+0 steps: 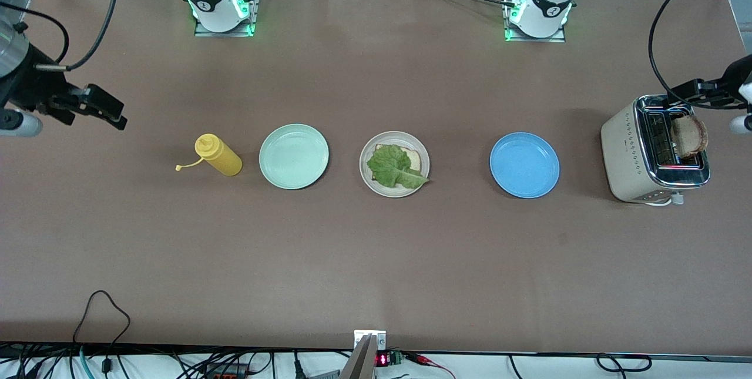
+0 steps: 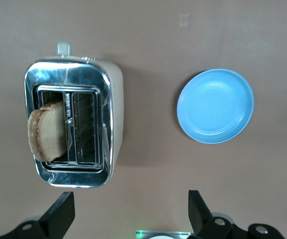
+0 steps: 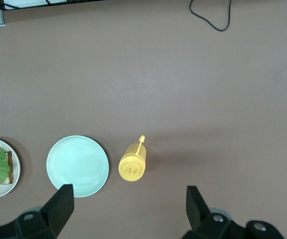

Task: Make sandwich in beige plate with both arms
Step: 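Retract the right gripper while the left gripper reaches the toaster, then lower the left gripper and pinch the toast slice in the toaster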

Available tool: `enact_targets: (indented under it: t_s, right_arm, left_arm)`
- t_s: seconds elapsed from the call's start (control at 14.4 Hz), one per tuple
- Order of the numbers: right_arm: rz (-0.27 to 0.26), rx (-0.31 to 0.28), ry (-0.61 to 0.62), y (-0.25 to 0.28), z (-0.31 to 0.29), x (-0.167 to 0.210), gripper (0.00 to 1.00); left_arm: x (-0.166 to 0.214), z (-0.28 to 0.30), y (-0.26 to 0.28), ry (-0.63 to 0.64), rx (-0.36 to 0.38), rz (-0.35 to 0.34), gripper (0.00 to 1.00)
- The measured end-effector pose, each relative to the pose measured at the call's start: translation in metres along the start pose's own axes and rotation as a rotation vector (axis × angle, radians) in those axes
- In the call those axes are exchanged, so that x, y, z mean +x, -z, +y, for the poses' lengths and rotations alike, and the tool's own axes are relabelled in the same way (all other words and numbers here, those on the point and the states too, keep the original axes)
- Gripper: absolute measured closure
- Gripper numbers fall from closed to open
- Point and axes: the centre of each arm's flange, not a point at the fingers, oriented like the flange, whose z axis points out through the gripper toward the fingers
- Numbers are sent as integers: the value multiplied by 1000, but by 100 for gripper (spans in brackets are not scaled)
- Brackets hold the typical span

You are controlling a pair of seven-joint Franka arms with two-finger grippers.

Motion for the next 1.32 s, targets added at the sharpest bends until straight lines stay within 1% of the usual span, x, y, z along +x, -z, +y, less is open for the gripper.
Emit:
enact_targets:
  t_s: [0.14, 0.28, 0.35, 0.42, 0.55, 0.62, 0.69, 0.83, 1.04, 1.32]
  right_arm:
    - [-1, -10, 3, 7, -5, -21, 0]
    - [-3, -18, 7, 9, -8, -36, 0]
    - [-3, -19, 6, 9, -8, -40, 0]
    - [1, -19, 5, 9, -7, -41, 0]
    - [10, -16, -2, 5, -3, -38, 0]
    - [10, -16, -6, 2, -2, -36, 0]
    - [10, -16, -8, 1, -1, -34, 0]
    - [13, -15, -13, -1, 2, -32, 0]
    - [17, -16, -13, -3, 7, -29, 0]
    - [24, -19, 29, -3, 26, -24, 0]
  left_arm:
    - [7, -41, -18, 55, -15, -36, 0]
    - [11, -85, -39, 53, -35, -58, 0]
    - [14, -107, -49, 34, -44, -56, 0]
    - [16, -128, -59, -7, -49, -43, 0]
    - [26, -165, -80, -104, -38, 14, 0]
    - [29, -178, -91, -130, -30, 38, 0]
    - [31, -186, -102, -142, -26, 48, 0]
    - [30, -191, -117, -149, -31, 41, 0]
    - [29, -184, -134, -159, -48, 12, 0]
    - [28, -179, -154, -165, -54, 4, 1]
